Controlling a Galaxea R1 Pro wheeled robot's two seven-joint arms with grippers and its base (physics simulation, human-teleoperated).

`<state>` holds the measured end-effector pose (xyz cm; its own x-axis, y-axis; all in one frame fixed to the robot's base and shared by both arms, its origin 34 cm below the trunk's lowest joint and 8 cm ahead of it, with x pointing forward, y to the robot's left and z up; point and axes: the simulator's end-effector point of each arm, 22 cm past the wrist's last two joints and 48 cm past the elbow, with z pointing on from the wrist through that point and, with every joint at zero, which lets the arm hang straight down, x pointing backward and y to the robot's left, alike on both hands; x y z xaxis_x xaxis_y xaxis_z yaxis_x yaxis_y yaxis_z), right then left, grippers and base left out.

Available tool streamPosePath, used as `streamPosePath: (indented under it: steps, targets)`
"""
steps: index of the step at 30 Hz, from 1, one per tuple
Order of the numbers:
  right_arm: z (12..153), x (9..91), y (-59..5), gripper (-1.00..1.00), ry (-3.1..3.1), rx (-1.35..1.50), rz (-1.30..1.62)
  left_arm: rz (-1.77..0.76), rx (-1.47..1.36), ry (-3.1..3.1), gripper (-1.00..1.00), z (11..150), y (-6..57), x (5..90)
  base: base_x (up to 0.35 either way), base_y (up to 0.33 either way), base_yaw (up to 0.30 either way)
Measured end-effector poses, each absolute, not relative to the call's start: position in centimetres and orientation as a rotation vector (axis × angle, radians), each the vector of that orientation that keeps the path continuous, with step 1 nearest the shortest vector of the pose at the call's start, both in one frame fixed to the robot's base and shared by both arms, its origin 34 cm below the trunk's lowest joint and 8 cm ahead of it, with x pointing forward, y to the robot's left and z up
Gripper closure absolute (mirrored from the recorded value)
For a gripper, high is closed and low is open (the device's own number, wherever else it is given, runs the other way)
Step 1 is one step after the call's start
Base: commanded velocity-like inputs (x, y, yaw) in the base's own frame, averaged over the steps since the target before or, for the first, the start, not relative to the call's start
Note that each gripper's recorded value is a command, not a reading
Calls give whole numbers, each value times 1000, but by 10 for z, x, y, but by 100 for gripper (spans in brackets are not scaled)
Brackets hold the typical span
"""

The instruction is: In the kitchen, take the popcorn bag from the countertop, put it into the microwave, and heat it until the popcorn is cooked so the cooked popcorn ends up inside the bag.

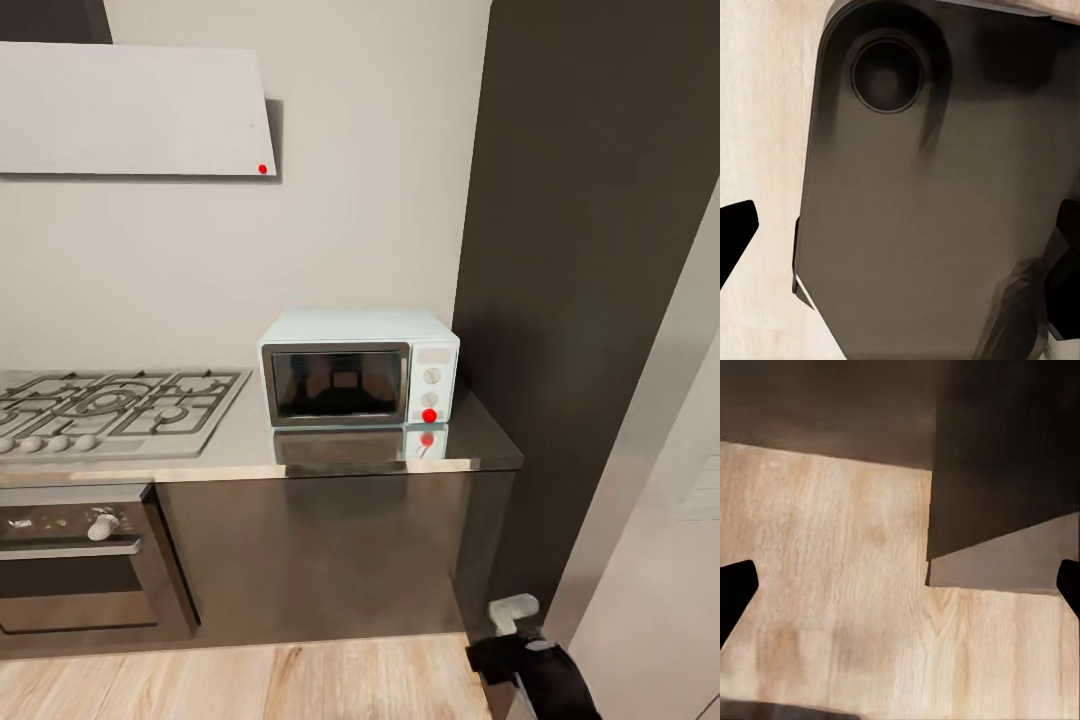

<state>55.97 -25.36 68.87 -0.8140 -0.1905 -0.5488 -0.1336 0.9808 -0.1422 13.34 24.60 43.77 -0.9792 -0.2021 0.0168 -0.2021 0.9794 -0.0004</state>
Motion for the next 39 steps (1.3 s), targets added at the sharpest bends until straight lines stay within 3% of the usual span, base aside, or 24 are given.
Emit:
streamPosePath:
  steps: [2, 11, 14, 25, 39]
  targets:
    - [769, 642, -243, -100, 2414, -187, -108, 4, 316, -3109, -100, 438, 245, 133, 0, 0, 0]
    - [953, 744, -176, -100, 2127, -134, 9, 5, 315, -3109, -100, 438, 245, 134, 0, 0, 0]
    - [1011, 766, -180, -100, 2040, -114, -20, 6, 314, -3111, -100, 438, 245, 134, 0, 0, 0]
    - [1118, 795, -185, -100, 1630, -88, -48, 4, 316, -3111, -100, 438, 246, 134, 0, 0, 0]
    - [1094, 812, -184, -100, 1614, -85, -87, 10, 312, -3112, -100, 438, 245, 134, 0, 73, 0]
